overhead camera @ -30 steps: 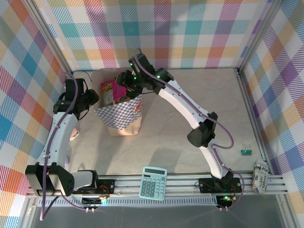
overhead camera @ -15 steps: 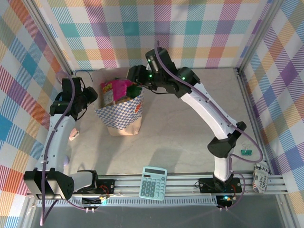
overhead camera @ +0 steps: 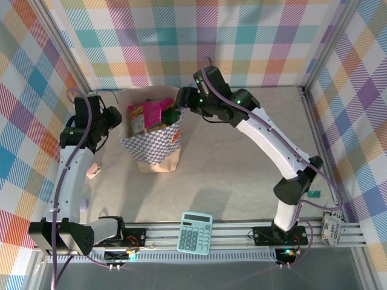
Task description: Place the snacks into the paper bag
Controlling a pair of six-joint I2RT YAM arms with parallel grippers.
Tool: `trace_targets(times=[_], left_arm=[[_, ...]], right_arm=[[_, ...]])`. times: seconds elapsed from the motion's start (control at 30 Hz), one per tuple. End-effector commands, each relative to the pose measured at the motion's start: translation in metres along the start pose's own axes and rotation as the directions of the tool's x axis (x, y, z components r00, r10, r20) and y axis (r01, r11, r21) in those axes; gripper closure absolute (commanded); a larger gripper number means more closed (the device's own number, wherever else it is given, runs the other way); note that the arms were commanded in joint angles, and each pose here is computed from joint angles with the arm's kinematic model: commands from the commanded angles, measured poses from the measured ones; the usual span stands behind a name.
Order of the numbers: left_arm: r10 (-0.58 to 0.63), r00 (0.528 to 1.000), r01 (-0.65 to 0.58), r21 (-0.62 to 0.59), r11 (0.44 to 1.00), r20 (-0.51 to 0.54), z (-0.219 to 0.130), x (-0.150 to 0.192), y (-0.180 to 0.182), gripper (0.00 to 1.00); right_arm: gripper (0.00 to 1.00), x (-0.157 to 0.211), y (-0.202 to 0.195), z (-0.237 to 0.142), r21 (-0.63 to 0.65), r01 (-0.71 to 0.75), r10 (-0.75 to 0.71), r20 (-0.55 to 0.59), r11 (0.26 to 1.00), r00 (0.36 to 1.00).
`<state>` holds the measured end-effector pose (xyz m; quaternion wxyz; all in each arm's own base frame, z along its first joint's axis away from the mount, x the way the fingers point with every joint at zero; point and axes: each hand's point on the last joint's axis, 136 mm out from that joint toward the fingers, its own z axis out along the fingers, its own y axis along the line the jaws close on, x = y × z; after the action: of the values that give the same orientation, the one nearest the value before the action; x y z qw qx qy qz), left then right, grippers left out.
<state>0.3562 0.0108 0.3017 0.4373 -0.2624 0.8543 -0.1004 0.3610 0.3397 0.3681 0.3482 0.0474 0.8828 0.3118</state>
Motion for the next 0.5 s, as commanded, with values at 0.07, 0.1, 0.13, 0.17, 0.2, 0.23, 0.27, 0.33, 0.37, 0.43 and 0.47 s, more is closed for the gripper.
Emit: trace_targets(times=[0.07, 0.1, 0.13, 0.17, 0.2, 0.23, 0.27, 0.33, 0.37, 0.43, 0.47], left_arm=[[0.043, 0.997, -0.041, -0.038, 0.998, 0.068, -0.010, -0.019, -0.005, 0.60], [0.056, 0.996, -0.053, -0.052, 0.997, 0.074, -0.011, -0.021, -0.005, 0.60], [0.064, 0.995, -0.059, -0.066, 0.996, 0.081, -0.012, -0.022, -0.005, 0.59], [0.073, 0.994, -0.066, -0.081, 0.994, 0.080, -0.012, -0.023, -0.004, 0.59], [0.083, 0.993, -0.075, -0.095, 0.993, 0.081, -0.012, -0.025, -0.005, 0.57], [0.087, 0.993, -0.078, -0.102, 0.992, 0.082, -0.011, -0.026, -0.005, 0.56], [0.092, 0.992, -0.083, -0.106, 0.991, 0.084, -0.009, -0.027, -0.007, 0.55], [0.096, 0.992, -0.084, -0.124, 0.989, 0.086, -0.003, -0.028, -0.007, 0.52], [0.099, 0.992, -0.087, -0.136, 0.987, 0.083, 0.001, -0.028, -0.006, 0.51], [0.105, 0.991, -0.090, -0.161, 0.983, 0.084, 0.005, -0.028, -0.006, 0.50], [0.110, 0.990, -0.094, -0.171, 0.981, 0.088, 0.007, -0.028, -0.007, 0.51]], right_arm=[[0.37, -0.015, 0.004, 0.024, -0.020, 0.032, -0.032, 0.022, 0.999, 0.999], [0.37, -0.016, 0.003, 0.028, -0.018, 0.032, -0.032, 0.013, 0.999, 0.999], [0.38, -0.017, 0.005, 0.032, -0.023, 0.036, -0.036, 0.007, 0.999, 0.999], [0.39, -0.018, 0.005, 0.036, -0.026, 0.041, -0.041, 0.001, 0.999, 0.999], [0.41, -0.019, 0.005, 0.040, -0.025, 0.045, -0.045, -0.004, 0.999, 0.999], [0.44, -0.020, 0.006, 0.042, -0.027, 0.049, -0.049, -0.007, 0.998, 0.999], [0.48, -0.020, 0.006, 0.044, -0.029, 0.053, -0.053, -0.011, 0.998, 0.999], [0.55, -0.022, 0.006, 0.045, -0.032, 0.058, -0.059, -0.013, 0.998, 0.998], [0.60, -0.024, 0.006, 0.045, -0.034, 0.060, -0.060, -0.010, 0.998, 0.998], [0.71, -0.026, 0.006, 0.044, -0.037, 0.064, -0.064, -0.004, 0.997, 0.998], [0.78, -0.028, 0.006, 0.043, -0.041, 0.068, -0.068, 0.001, 0.997, 0.998]])
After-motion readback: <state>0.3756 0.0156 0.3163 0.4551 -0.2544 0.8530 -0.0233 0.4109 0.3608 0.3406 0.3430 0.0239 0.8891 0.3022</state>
